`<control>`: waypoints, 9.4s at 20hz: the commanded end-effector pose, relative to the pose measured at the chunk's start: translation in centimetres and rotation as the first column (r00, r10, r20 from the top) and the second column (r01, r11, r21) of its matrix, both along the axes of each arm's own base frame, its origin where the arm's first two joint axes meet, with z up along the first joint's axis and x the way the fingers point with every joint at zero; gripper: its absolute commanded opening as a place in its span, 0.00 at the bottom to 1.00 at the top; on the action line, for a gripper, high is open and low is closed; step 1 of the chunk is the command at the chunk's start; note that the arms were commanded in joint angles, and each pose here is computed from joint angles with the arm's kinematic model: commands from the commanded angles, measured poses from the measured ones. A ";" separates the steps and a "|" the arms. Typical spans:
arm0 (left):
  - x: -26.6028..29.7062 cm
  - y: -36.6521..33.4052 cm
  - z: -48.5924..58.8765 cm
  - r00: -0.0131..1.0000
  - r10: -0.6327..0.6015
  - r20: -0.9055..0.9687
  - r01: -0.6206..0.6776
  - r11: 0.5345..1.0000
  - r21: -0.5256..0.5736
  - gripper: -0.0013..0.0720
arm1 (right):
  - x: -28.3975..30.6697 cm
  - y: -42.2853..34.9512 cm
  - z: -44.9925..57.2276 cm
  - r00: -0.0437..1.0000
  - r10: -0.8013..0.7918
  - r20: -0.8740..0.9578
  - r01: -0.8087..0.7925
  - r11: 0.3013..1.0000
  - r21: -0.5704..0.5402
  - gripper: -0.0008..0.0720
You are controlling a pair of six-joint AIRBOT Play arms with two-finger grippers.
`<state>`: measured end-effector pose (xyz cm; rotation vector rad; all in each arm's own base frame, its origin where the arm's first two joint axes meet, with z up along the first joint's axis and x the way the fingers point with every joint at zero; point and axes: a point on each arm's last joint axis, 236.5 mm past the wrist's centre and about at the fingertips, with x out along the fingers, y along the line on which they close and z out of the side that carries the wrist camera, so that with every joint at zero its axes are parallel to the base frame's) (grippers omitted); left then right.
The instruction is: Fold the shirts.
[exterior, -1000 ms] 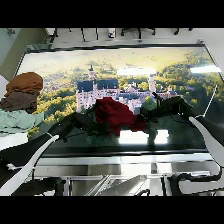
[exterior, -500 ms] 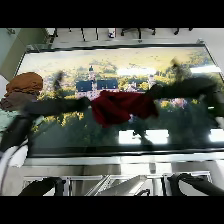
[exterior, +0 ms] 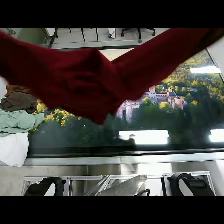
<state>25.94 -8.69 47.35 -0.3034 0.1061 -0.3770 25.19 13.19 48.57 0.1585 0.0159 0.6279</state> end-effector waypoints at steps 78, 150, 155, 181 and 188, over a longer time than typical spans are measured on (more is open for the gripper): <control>6.7 0.7 -56.4 -0.130 -0.075 -0.989 0.165 0.982 -0.097 0.03 | 23.8 -14.7 -47.1 0.317 0.002 -0.948 0.076 0.997 0.027 0.63; -8.8 5.2 9.8 0.895 0.335 0.296 -0.379 0.919 0.107 0.03 | -3.9 -7.7 6.6 0.883 -0.413 0.225 0.451 0.879 -0.153 0.04; 5.1 3.9 -4.3 0.975 0.001 -0.224 0.002 1.000 0.011 0.03 | 5.8 -8.7 -5.1 0.949 -0.202 -0.242 0.184 0.978 -0.095 0.04; 30.2 0.2 -46.5 0.468 0.006 -0.884 0.074 0.996 0.046 0.03 | 29.9 -16.7 -48.7 0.344 -0.062 -0.937 0.080 0.996 -0.037 0.04; 21.3 1.7 -51.8 0.143 0.167 -0.975 0.222 0.955 0.196 0.03 | 23.1 -18.7 -54.4 0.099 -0.261 -0.960 -0.065 0.961 -0.268 0.04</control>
